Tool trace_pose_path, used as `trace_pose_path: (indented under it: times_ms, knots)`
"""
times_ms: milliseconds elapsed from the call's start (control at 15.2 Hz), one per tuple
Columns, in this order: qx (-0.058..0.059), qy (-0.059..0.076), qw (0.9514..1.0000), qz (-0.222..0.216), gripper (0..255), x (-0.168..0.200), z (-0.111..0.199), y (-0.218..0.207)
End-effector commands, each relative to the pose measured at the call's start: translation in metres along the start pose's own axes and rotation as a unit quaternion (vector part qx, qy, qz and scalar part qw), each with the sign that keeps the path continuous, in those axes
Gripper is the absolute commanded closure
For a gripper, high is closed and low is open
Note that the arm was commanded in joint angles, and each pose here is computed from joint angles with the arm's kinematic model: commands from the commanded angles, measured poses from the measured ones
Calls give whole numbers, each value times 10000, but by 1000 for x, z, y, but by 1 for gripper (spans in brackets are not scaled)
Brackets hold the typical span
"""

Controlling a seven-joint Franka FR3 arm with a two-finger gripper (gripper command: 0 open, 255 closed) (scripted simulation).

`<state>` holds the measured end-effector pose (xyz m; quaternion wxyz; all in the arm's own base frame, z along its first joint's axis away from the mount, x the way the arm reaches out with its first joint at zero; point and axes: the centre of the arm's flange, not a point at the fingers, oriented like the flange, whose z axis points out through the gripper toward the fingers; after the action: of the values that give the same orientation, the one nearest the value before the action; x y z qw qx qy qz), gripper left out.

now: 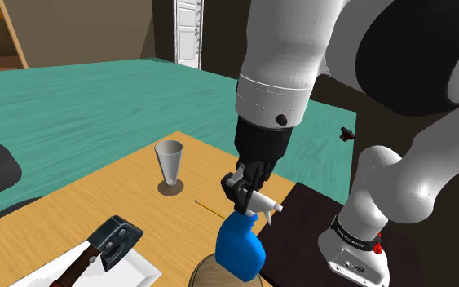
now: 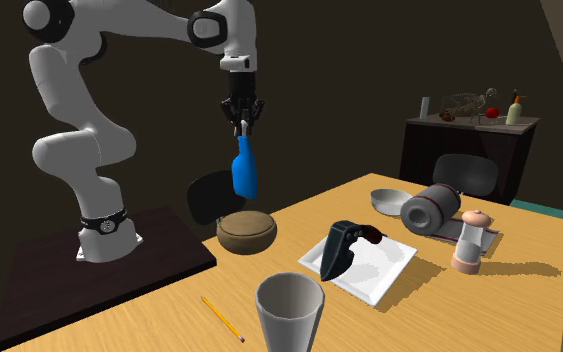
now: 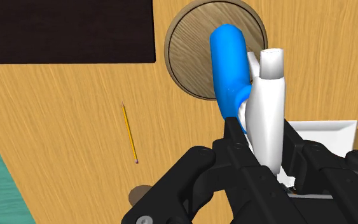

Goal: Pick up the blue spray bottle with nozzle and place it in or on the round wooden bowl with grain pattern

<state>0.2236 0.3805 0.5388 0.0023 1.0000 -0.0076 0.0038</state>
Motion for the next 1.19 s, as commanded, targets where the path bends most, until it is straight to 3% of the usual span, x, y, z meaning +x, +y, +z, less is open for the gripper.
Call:
trace_pose_path:
  times_ms: [0, 990, 1122]
  knots:
    - [3, 3, 10000, 0, 255, 0, 9, 0]
    - [3, 3, 10000, 0, 255, 0, 89, 0]
    - [3, 3, 10000, 0, 255, 0, 89, 0]
